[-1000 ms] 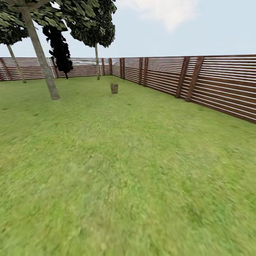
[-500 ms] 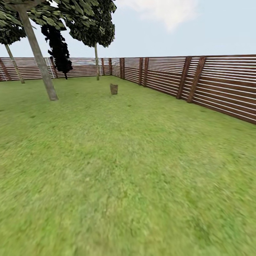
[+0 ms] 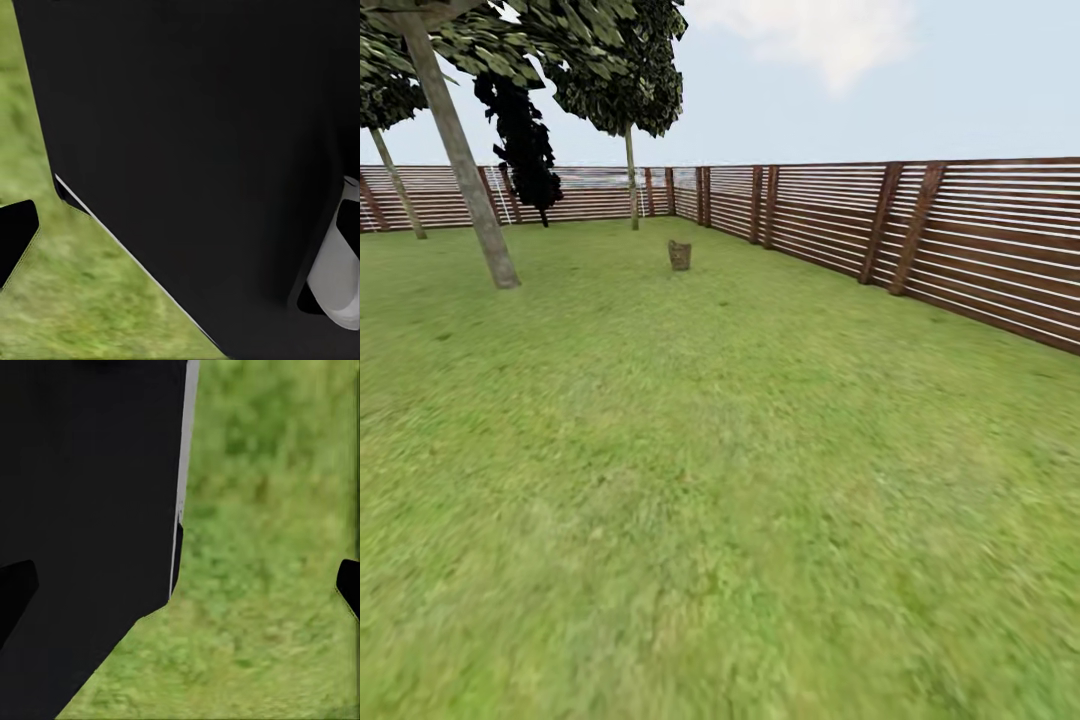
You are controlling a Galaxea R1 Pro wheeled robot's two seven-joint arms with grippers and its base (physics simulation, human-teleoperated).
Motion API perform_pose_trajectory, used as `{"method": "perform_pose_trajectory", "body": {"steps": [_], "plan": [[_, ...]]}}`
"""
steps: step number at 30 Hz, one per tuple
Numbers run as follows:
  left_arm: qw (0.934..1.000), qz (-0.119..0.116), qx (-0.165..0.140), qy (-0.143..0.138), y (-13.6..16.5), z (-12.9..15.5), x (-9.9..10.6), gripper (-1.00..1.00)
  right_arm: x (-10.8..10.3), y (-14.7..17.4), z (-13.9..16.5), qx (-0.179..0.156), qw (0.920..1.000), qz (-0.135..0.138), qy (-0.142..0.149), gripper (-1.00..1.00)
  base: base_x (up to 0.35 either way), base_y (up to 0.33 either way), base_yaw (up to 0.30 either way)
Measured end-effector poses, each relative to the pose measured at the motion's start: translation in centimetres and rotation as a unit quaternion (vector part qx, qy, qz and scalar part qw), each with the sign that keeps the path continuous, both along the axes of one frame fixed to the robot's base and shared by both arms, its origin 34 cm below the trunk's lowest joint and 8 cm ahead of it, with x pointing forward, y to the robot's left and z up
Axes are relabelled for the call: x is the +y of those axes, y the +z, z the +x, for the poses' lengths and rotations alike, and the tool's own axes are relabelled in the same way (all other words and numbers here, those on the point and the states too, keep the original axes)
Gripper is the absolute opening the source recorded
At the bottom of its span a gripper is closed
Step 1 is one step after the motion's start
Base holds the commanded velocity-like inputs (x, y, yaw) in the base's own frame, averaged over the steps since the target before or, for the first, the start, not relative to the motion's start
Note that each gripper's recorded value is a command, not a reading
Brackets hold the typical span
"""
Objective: Take the three Easter eggs out of the wicker basket on the lawn in the garden, then place them on the lawn next to a single tree (choose any tree) so that all three eggs are next to the same tree and none are left in the basket.
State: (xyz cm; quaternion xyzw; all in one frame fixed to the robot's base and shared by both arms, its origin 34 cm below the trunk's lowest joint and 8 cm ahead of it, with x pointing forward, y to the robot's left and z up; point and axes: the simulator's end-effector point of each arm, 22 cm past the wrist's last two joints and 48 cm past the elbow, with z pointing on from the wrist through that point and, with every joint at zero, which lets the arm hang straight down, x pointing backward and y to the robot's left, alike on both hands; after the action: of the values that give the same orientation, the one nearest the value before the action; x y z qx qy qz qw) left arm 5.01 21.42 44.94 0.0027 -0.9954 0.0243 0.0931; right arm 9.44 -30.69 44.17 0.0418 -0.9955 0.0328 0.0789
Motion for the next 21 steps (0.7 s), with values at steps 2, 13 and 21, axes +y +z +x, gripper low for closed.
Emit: {"method": "perform_pose_trajectory", "body": {"steps": [2,13,21], "plan": [[1.0000,0.000,-0.002,0.001,-0.03,0.13,0.01,1.00,-0.01,-0.02,0.14,-0.002,1.0000,0.000,0.000,1.00,0.338,0.000,0.000],[1.0000,0.000,-0.008,0.001,-0.13,0.58,0.01,1.00,-0.03,-0.07,0.63,-0.008,1.0000,0.000,0.000,1.00,0.338,0.000,0.000],[1.0000,0.000,-0.010,0.001,-0.16,0.73,0.00,1.00,-0.06,-0.07,0.73,-0.010,1.0000,-0.001,0.000,1.00,0.338,0.000,0.000]]}}
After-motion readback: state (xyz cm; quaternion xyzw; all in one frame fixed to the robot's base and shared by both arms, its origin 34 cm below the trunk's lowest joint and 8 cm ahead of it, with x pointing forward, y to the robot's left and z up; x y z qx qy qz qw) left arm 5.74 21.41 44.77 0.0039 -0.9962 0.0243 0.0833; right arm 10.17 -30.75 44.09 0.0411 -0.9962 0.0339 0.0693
